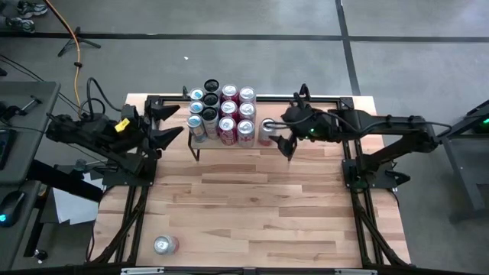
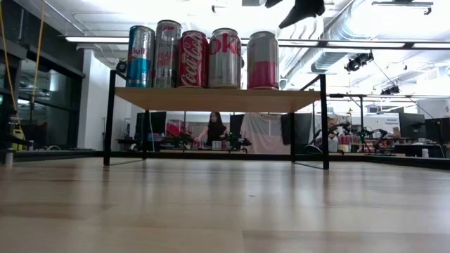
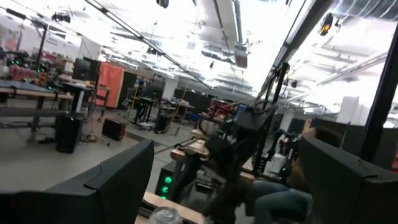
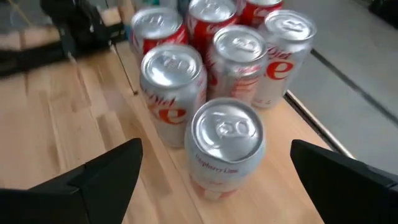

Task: Place canned beverage on shelf
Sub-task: Put the right pink-white soda can on the shelf

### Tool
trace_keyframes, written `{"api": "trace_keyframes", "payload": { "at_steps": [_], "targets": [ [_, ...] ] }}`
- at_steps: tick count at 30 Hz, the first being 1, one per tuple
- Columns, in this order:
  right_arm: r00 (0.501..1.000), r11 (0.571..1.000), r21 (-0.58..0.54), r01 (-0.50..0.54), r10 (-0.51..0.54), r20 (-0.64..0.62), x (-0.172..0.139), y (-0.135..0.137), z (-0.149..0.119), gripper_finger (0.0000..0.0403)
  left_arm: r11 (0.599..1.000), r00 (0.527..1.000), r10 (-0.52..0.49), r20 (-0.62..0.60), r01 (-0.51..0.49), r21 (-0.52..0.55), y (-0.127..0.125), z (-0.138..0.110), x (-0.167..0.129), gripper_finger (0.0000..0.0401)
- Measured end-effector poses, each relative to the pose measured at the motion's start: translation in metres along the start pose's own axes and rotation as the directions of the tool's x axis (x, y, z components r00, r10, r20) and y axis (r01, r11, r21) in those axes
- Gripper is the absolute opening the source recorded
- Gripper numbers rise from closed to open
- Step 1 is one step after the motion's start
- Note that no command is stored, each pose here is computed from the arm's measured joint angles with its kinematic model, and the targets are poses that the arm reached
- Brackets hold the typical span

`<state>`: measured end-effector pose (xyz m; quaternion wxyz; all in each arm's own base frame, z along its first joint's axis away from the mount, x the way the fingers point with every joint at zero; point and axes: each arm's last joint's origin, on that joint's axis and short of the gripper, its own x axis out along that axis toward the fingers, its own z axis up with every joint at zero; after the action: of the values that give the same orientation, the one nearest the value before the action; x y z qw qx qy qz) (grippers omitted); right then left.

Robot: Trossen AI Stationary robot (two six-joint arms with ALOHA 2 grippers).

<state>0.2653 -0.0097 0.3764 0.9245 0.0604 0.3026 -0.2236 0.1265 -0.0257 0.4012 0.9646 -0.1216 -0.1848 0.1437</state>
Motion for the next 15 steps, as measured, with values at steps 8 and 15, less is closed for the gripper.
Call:
{"api": "trace_keyframes", "payload": {
  "at_steps": [8,15],
  "targets": [
    [0.981,0.958,0.222,-0.181,0.159,0.114,-0.020,0.009,0.020,0.0394,1.000,1.000,-0.003,-0.013,0.003,0.020,0.013,0.011,-0.019,0.0339],
    [0.906,0.846,0.351,-0.402,0.311,0.288,-0.026,0.029,0.036,0.0394,0.997,0.995,-0.077,-0.066,0.075,-0.036,0.021,0.012,-0.032,0.0339]
  ]
}}
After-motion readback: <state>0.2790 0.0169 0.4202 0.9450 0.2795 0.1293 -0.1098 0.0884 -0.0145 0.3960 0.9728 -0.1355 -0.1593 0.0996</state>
